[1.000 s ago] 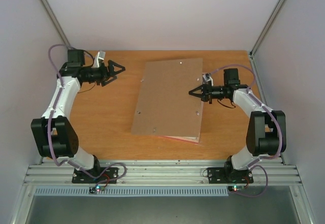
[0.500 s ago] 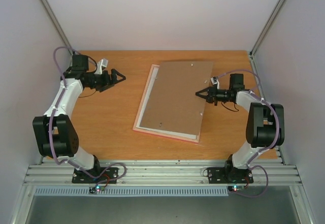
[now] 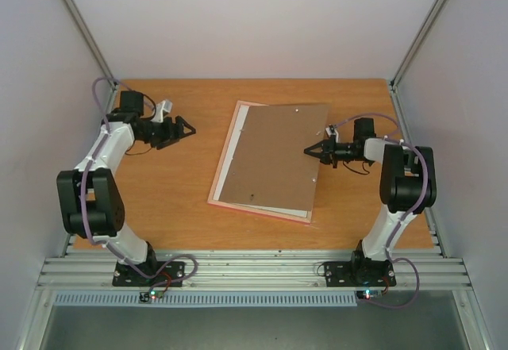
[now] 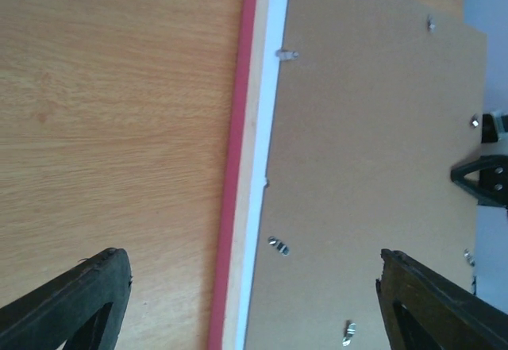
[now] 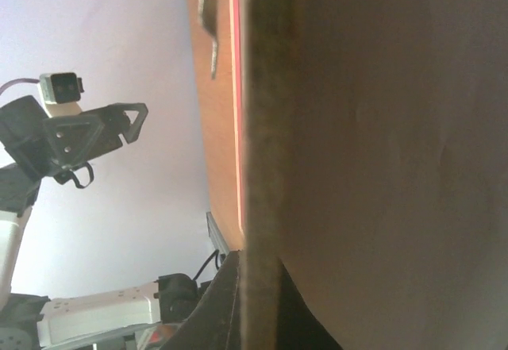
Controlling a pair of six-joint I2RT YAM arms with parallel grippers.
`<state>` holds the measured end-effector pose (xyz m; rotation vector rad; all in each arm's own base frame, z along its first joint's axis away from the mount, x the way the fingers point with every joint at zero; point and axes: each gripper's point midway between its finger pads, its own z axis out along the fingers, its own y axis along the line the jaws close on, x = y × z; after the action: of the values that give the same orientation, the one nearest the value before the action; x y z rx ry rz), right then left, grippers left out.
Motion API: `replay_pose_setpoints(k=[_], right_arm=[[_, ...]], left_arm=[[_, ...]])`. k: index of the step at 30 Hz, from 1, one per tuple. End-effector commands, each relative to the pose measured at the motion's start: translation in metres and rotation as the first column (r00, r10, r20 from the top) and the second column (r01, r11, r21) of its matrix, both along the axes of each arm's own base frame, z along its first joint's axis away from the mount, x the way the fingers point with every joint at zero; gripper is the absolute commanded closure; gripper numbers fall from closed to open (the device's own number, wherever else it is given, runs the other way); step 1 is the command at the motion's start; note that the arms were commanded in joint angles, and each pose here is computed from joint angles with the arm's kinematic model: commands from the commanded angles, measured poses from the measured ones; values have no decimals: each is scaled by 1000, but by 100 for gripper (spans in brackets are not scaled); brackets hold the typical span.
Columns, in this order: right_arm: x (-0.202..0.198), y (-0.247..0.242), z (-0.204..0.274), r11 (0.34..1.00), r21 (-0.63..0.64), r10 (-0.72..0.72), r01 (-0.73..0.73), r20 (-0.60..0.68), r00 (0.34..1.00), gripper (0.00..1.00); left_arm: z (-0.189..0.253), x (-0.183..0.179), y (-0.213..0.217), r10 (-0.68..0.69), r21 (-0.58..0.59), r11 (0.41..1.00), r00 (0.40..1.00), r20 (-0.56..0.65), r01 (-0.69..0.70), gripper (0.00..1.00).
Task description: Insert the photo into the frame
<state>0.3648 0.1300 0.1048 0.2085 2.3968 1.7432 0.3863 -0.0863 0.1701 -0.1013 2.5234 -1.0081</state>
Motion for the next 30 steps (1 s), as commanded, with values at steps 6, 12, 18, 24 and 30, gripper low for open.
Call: replay_pose_setpoints(k=[6,12,18,24,30], right_arm=[[17,8,-13,999,29,29,-29,-8,1000,99],[20,13,-10,996,71,57,-56,-9,998,99],[14,16,9,989,116,93,-94,15,996,99],[16,21,15,987,111,108,-113,45,993,99],[22,28,19,985,111,123,-131,78,989,99]], left_arm=[[-51,-3,-8,-57,83,995,996,-62,62,25],[-86,-6,-30,-123,112,984,984,-129,138,44],[-116,-8,-44,-162,133,973,966,-202,191,57],[-130,-6,-55,-201,150,959,951,-234,239,66],[-140,-8,-63,-223,172,947,939,-262,273,69]])
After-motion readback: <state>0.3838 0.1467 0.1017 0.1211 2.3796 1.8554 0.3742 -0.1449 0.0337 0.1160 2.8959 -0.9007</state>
